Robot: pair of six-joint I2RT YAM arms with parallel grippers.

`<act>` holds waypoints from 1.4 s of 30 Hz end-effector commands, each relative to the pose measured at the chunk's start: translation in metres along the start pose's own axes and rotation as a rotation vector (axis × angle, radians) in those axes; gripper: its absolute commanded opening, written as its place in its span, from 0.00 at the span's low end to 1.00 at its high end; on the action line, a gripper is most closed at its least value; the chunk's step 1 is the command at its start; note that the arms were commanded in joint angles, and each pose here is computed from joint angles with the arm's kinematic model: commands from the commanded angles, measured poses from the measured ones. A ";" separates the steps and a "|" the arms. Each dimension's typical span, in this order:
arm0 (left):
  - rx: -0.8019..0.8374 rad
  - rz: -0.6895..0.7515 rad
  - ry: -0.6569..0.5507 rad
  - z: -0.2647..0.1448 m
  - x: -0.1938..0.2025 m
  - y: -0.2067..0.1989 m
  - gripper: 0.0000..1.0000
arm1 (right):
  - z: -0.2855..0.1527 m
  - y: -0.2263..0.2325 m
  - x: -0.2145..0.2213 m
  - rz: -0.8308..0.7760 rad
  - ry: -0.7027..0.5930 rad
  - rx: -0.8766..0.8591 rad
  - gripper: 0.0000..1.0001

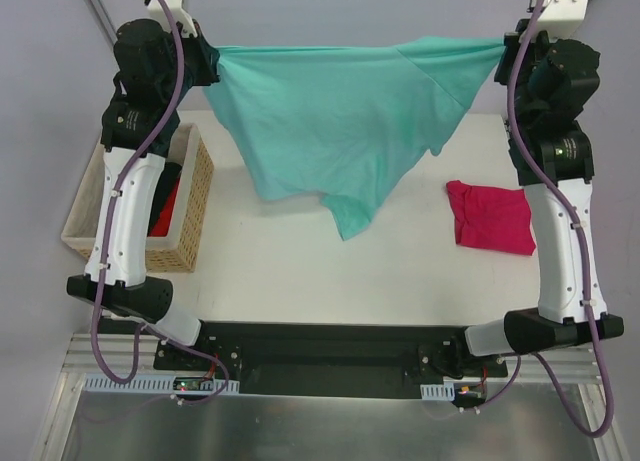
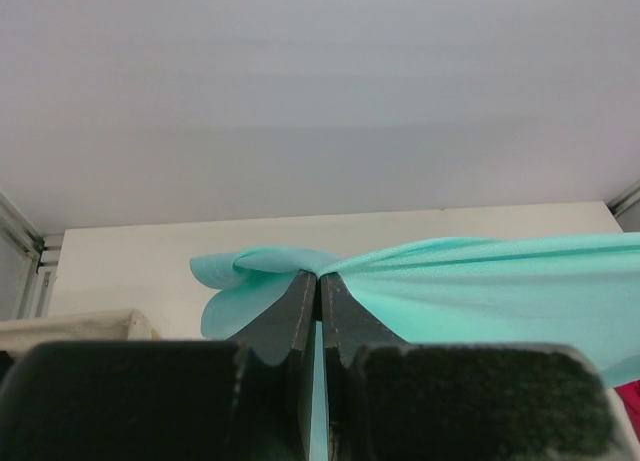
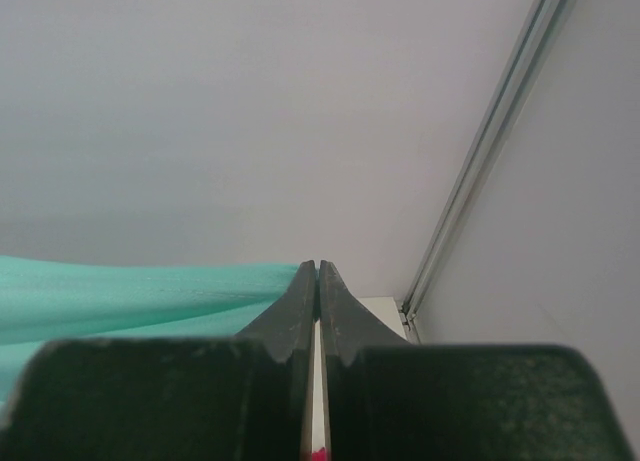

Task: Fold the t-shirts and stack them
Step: Flatten out the tshirt

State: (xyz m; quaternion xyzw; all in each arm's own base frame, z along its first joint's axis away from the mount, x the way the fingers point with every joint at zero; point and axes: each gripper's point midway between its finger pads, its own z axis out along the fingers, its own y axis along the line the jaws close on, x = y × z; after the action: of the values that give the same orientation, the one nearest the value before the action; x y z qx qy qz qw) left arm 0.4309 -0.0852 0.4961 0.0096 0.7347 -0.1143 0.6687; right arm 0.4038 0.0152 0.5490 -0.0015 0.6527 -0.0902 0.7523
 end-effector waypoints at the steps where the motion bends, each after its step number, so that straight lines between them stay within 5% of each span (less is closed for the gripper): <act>1: -0.101 0.036 -0.086 -0.030 -0.025 0.017 0.00 | -0.031 -0.035 -0.038 0.004 -0.104 0.118 0.01; 18: -0.110 0.038 -0.090 -0.086 -0.010 0.012 0.00 | -0.082 -0.048 -0.038 0.048 -0.111 0.126 0.01; 42: -0.179 0.025 0.124 -0.057 0.064 0.028 0.00 | -0.048 -0.031 0.030 0.050 0.081 0.150 0.01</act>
State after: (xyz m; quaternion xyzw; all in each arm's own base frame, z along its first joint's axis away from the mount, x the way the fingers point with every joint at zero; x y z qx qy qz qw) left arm 0.3753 -0.0834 0.4283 0.0073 0.7858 -0.0867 0.6123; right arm 0.3692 0.0135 0.4933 0.0206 0.7039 -0.0811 0.7054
